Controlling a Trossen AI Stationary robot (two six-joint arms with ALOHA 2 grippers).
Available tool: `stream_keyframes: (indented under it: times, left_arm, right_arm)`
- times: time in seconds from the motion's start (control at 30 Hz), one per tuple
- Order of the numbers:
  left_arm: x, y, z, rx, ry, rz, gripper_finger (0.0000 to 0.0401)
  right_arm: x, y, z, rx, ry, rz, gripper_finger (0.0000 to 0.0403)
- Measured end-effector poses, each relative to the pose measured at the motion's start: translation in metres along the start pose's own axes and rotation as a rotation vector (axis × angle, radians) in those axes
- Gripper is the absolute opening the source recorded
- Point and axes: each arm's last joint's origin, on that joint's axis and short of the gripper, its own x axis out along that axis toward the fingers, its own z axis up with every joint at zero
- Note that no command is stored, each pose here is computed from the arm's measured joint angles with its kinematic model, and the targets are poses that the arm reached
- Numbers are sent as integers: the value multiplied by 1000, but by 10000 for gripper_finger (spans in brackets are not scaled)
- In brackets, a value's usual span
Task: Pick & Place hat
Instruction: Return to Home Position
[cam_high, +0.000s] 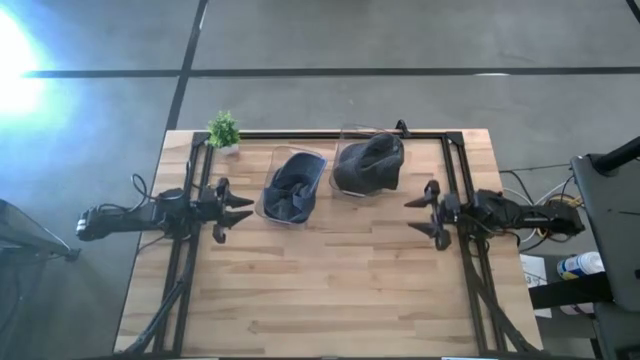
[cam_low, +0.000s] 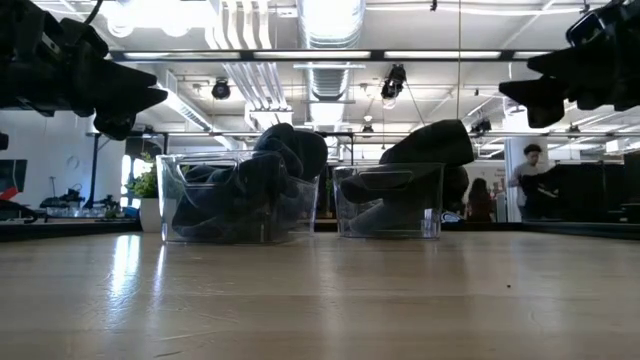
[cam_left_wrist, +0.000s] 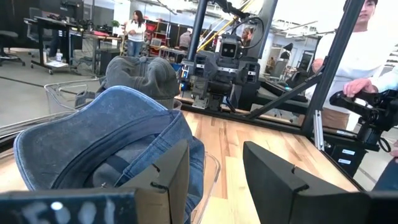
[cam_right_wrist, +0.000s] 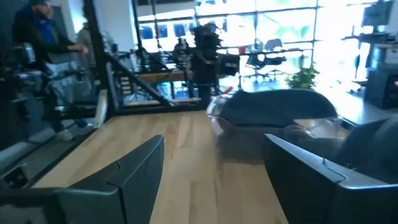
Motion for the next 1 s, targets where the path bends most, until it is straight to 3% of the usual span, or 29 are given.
stream_keyframes:
  times: [0.27, 1.0]
  left_arm:
    - [0, 0, 0, 0, 1, 0, 145]
    - [0, 0, 0, 0, 2, 0, 145]
  right_arm:
    - [1, 2, -1, -65, 11, 19, 267]
    - [2, 2, -4, -62, 42, 15, 267]
